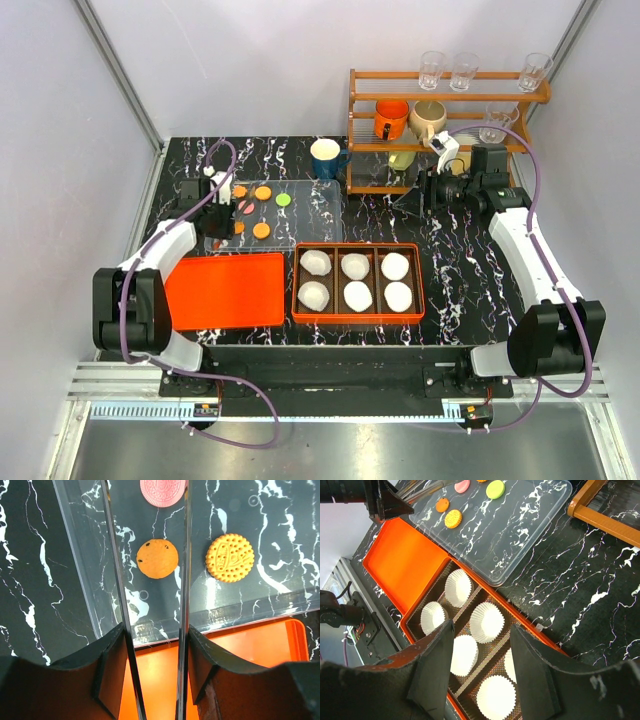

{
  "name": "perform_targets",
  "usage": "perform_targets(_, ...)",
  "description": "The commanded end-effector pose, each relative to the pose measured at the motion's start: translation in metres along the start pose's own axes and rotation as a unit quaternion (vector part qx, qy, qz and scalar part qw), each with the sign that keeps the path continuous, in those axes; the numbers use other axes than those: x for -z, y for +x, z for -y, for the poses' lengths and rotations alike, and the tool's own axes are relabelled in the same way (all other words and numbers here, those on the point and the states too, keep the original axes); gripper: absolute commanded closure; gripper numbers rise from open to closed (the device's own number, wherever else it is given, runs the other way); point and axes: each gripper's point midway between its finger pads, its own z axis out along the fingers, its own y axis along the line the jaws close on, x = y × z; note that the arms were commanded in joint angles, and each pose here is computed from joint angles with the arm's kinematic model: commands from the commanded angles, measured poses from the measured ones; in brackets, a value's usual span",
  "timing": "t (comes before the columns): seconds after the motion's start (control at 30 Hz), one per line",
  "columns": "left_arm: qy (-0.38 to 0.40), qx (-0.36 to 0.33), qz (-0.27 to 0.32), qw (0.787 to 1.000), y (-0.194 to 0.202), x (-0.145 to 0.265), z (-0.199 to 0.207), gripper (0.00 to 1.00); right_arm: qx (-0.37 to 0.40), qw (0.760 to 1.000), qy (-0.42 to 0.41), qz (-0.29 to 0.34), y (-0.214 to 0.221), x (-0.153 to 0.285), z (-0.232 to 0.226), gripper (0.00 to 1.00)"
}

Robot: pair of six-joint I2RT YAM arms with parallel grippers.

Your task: Pack the cookies

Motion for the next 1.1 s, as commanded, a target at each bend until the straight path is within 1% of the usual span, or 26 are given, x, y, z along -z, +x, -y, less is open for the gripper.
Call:
perform_targets(0.0, -0.027, -0.006, 0.044, 0.999, -0.033, -0.001, -0.016, 0.5, 0.014, 1.0, -0.005, 0.005, -0.002, 0.002, -0.001, 0.42)
perform_targets(0.53, -0.019, 0.001, 0.025, 1.0, -0.033, -0.02, -0.02, 0.53, 0.01, 1.0, -0.006, 0.003, -0.001, 0.001, -0.001, 0.43)
perform_targets(0.93, 0.005, 0.018, 0.013, 1.0, -0.032, -0.027, -0.013, 0.62, 0.009, 1.0, -0.006, 0.0, 0.0, 0.0, 0.0, 0.43)
perform_targets(1.0, 0.011, 0.02, 0.012, 1.0, -0.03, -0.026, -0.011, 0.66, 0.009, 1.0, -0.007, -0.001, 0.001, -0.001, 0.0, 0.43)
perform_targets(1.07, 0.016, 0.023, 0.015, 1.0, -0.031, -0.025, -0.009, 0.67, 0.009, 1.0, -0.006, 0.0, 0.001, 0.0, 0.0, 0.43)
